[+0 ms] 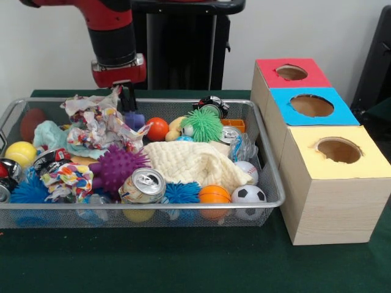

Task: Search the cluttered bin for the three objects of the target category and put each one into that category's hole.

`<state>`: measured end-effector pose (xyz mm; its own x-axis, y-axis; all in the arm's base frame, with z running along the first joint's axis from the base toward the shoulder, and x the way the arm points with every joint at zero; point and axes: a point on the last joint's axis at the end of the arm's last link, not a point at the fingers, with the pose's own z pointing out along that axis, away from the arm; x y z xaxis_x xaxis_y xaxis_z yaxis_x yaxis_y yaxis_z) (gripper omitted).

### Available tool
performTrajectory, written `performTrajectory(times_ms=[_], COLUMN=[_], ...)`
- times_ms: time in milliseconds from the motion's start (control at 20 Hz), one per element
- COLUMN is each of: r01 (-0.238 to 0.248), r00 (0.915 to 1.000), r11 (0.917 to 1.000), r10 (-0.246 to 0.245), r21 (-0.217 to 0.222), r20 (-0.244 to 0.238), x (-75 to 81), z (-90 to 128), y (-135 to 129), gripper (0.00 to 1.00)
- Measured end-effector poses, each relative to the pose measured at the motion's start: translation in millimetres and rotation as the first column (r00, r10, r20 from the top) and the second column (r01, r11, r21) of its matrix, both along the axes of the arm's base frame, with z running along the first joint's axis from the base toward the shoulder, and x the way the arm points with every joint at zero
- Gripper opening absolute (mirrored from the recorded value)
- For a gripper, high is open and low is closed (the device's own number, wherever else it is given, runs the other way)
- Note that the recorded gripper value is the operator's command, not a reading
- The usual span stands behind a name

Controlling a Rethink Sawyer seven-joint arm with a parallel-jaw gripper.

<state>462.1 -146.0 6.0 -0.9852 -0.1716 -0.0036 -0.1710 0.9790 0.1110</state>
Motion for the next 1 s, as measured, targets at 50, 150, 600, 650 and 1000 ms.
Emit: performTrajectory(times_ms=[50,150,600,650,1000], r01=[0.002,0.012,0.088,0.093,0.109], r00=[1.0000,0.9999,0.9918,0.9904,0.9874], r11=[1.0000,0.9999,0.9959,0.9955,0.9939], r10=[-0.002,-0.012,-0.086,-0.090,-0.105], r21=[0.003,0.009,0.021,0.023,0.021], r20=[0.000,-0.004,-0.095,-0.105,-0.118], x=[1.5,4.3,28.5,31.9,54.6], z=[0,-1,-11,-13,-27], y=[2,4,-56,-64,-119], gripper=[0.00,0.00,0.00,0.00,0.00])
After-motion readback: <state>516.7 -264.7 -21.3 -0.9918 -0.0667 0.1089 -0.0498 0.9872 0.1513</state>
